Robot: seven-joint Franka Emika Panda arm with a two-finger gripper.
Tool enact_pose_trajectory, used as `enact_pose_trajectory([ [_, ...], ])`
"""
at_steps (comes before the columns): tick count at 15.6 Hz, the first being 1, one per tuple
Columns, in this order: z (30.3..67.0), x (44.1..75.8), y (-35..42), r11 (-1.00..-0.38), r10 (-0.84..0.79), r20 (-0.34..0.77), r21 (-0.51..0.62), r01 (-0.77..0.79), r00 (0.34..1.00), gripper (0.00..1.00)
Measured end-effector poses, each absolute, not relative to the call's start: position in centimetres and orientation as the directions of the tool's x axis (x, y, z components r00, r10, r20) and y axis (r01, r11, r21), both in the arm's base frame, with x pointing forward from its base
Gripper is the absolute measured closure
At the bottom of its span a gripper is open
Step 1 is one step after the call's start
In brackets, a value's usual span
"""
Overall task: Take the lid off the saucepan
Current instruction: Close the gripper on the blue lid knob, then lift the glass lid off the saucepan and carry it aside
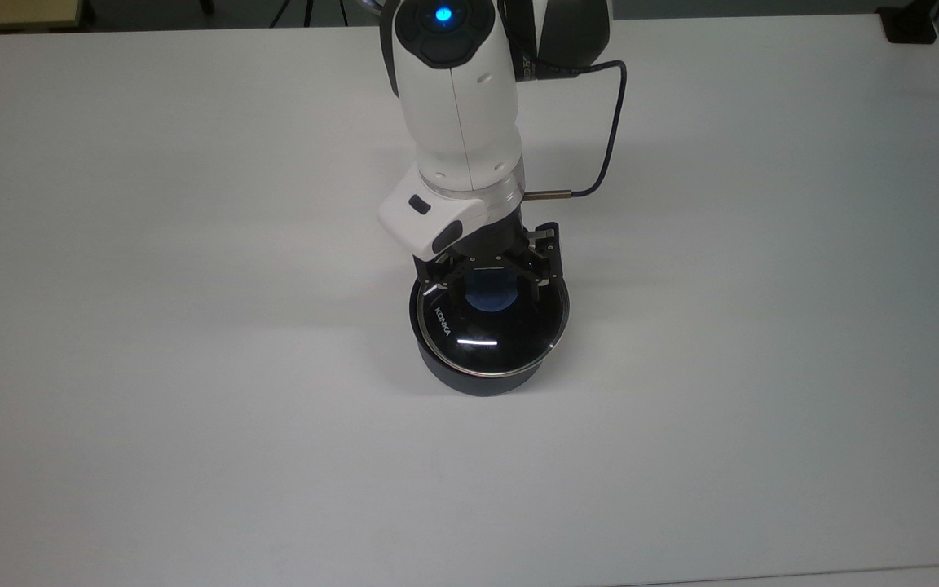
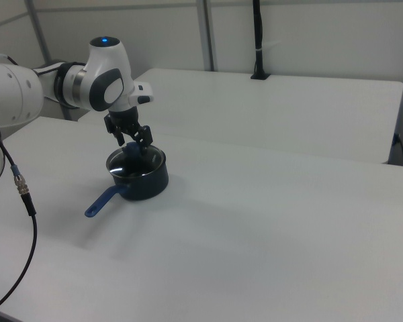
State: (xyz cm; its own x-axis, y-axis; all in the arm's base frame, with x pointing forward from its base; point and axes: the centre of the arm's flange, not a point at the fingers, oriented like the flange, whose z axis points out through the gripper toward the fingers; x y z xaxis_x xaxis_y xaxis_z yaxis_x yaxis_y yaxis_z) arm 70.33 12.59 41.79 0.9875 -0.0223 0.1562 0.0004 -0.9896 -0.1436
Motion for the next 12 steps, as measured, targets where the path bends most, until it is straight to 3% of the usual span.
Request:
enact_pose_trajectory([
  [2, 41.6, 70.4, 12.6, -0.990, -0.023, 0.156, -0.143, 0.000, 0.988, 0.28],
  [5, 41.8, 70.5, 12.5, -0.990, -0.010, 0.161, -0.141, 0.013, 0.987, 0.39],
  [12, 43.0, 70.4, 11.4, -0.991, 0.026, 0.162, -0.125, 0.047, 0.986, 0.39],
])
